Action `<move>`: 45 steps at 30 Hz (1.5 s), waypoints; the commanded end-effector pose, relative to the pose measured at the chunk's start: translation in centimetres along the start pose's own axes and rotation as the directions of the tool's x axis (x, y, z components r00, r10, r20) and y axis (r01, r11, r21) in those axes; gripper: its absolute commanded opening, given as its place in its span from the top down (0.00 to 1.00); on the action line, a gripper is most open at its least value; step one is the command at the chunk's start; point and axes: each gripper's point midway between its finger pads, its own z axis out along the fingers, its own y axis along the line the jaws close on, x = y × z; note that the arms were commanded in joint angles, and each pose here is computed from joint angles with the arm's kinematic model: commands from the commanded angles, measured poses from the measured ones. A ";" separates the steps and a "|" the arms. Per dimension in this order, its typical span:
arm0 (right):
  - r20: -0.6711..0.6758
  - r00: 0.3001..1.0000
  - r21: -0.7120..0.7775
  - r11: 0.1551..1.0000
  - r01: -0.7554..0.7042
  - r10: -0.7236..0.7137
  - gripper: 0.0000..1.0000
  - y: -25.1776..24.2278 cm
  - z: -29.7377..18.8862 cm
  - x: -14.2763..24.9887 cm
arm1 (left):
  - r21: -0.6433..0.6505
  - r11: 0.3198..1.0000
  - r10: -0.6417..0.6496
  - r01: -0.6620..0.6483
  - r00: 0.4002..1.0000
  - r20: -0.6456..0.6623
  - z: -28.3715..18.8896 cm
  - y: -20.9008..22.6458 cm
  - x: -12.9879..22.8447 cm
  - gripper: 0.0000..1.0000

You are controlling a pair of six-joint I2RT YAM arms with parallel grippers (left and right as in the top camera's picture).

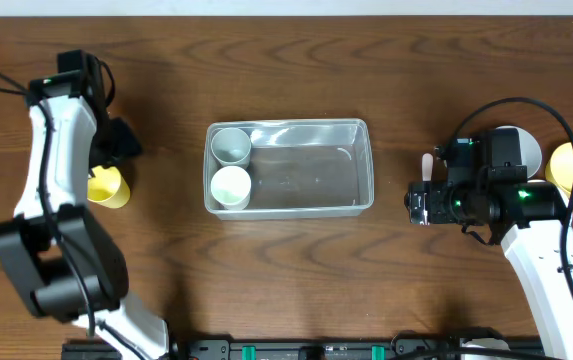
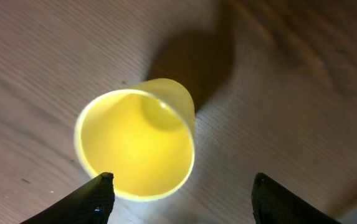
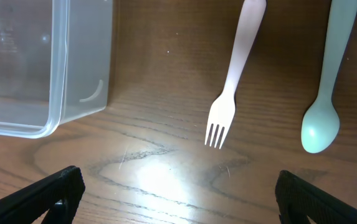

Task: Pack container
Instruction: 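Release white cup and grasp the yellow cup with left gripper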

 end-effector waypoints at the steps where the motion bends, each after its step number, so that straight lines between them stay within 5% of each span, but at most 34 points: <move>1: 0.017 1.000 -0.010 1.000 -0.017 0.017 0.01 0.1 -0.4 -0.6 | -0.015 1.000 -0.007 0.006 0.998 -0.064 2.3 -0.2 0.5 0.29; 11: 0.017 1.000 -0.010 1.000 -0.017 0.017 0.01 0.1 -0.4 -0.6 | -0.055 0.998 0.010 -0.020 0.984 -0.180 6.6 -0.7 1.5 0.30; 20: 0.017 1.000 -0.010 1.000 -0.017 0.017 0.01 0.1 -0.4 -0.6 | -0.058 0.998 0.011 -0.023 0.982 -0.191 6.5 -0.6 1.8 0.71; 27: 0.017 1.000 -0.009 1.000 -0.017 0.017 0.01 0.1 -0.4 -0.6 | -0.060 0.998 0.012 -0.024 0.980 -0.197 6.3 -0.5 2.0 0.94; 39: 0.015 1.000 -0.009 1.000 -0.017 0.017 0.01 0.1 -0.3 -0.6 | 0.035 0.998 0.052 -0.050 0.998 -0.043 -0.3 -2.3 1.8 0.94; 45: 0.019 1.000 -0.010 1.000 -0.017 0.017 0.01 0.1 -0.3 -0.7 | 0.247 0.929 0.241 -0.276 0.957 0.165 -9.0 -8.3 5.2 0.94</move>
